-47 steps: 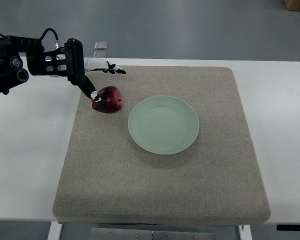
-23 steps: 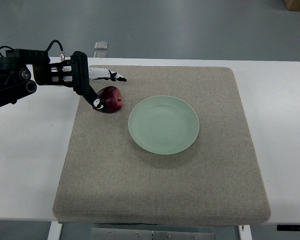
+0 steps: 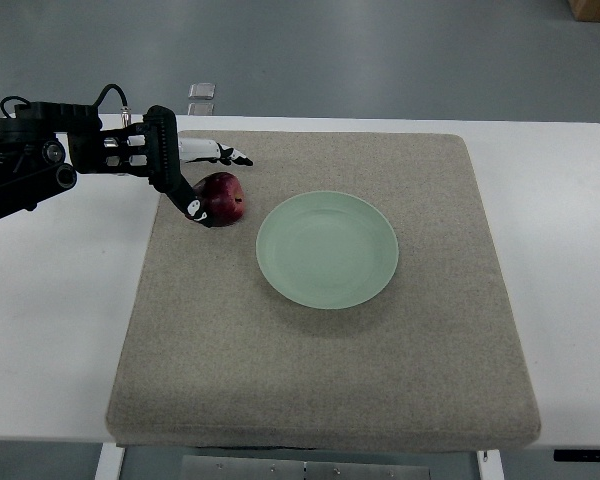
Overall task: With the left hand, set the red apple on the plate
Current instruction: 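Close the left hand fingers around the red apple and lift it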
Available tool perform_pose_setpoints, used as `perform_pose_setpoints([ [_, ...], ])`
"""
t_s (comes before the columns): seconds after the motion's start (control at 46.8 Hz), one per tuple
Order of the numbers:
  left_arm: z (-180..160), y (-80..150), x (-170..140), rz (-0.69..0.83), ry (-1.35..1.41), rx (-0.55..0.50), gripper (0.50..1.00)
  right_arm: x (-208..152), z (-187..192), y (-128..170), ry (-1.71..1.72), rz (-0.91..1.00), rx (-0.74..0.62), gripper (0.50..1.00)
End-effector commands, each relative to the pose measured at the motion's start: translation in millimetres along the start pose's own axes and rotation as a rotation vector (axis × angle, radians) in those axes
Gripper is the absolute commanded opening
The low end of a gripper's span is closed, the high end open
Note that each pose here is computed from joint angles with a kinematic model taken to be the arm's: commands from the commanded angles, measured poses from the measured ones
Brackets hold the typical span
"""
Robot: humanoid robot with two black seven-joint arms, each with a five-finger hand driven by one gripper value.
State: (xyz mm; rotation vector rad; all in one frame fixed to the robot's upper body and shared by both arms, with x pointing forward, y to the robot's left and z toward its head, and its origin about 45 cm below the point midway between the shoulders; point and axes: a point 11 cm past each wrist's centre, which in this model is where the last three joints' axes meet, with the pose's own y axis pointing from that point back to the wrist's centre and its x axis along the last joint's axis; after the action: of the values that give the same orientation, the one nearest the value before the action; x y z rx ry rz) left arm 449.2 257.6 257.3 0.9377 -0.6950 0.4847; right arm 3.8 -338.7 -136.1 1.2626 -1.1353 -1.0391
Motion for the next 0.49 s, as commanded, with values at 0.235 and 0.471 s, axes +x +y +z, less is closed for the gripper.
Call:
perform_pose_setpoints([
  [0.235, 0.5, -2.5, -1.5, -0.003, 0.0, -0.001, 0.926, 0.0, 0.0, 0.0, -0.002, 0.0, 0.0, 0.964],
  [0.471, -5.6, -2.1, 1.7, 0.006, -0.003, 0.019, 0.819, 0.0, 0.0, 0.0, -0.002, 0.0, 0.0, 0.964],
])
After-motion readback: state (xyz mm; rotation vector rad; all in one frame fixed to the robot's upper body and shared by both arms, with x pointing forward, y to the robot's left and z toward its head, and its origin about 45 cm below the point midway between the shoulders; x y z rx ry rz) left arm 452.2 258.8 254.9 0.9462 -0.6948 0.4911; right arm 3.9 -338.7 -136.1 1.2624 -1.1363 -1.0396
